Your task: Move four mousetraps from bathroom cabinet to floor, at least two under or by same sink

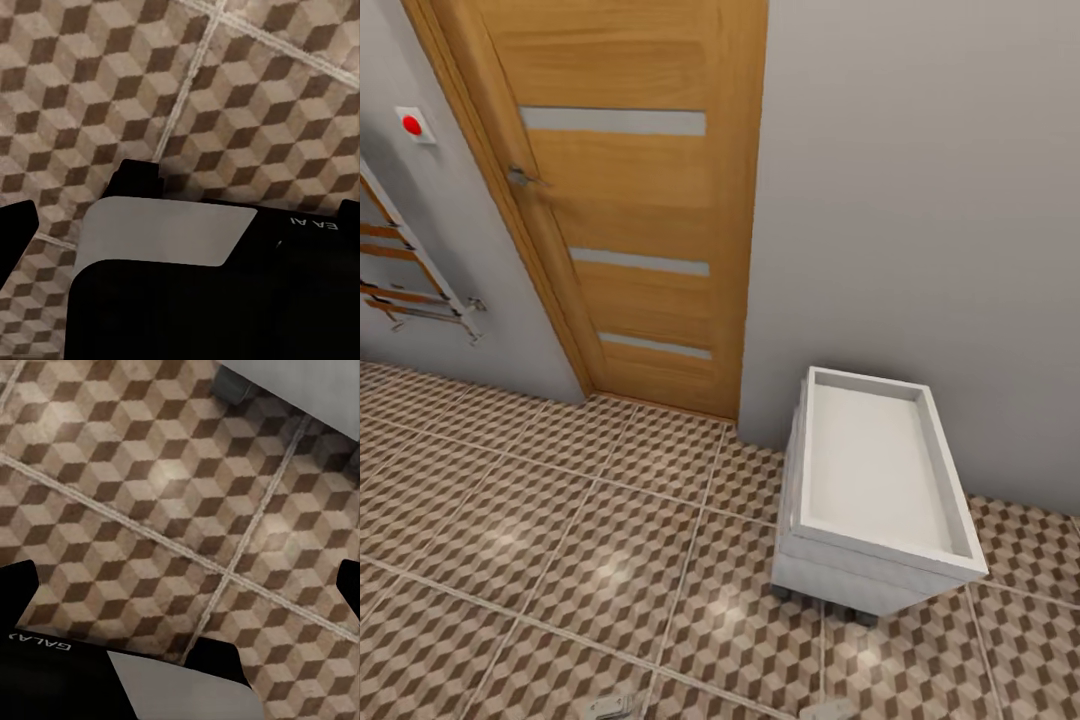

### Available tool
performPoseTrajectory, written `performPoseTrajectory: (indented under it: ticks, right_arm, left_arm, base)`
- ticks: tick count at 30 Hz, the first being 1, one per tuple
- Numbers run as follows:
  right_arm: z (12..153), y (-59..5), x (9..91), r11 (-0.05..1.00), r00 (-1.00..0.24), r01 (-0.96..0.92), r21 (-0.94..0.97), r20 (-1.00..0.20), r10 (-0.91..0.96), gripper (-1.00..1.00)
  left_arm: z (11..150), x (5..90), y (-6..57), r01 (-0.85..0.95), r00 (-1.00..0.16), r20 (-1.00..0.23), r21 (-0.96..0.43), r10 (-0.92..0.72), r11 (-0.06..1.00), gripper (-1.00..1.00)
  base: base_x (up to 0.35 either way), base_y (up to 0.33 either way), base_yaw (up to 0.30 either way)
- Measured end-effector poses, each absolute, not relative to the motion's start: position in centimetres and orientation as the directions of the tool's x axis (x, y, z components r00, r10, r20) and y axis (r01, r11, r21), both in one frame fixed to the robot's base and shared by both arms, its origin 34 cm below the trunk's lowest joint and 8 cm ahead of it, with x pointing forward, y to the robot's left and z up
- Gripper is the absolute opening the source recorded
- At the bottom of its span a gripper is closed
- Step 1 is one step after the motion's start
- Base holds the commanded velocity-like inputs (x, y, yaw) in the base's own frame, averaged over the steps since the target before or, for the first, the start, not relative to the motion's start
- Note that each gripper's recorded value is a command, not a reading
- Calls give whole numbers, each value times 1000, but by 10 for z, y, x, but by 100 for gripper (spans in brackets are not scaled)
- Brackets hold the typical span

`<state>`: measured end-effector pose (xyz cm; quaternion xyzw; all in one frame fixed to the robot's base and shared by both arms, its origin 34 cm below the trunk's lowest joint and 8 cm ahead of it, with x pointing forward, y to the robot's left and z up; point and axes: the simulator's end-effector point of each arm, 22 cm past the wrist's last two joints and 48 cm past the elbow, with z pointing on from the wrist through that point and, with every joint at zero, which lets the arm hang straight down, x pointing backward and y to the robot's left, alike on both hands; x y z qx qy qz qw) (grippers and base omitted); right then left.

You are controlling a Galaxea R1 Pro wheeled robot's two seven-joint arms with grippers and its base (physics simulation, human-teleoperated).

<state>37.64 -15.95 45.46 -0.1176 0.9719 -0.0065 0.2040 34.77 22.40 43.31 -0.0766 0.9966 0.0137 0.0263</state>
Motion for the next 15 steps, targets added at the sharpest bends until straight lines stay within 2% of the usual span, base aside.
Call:
performPoseTrajectory:
  ticks: [15]
  right_arm:
    - [455, -159, 377, 972, -889, -226, -60, -396, -231, 100]
  left_arm:
    - [433, 348, 224, -154, -987, -55, 23, -152, 988, 100]
  base:
    - [0, 0, 287]
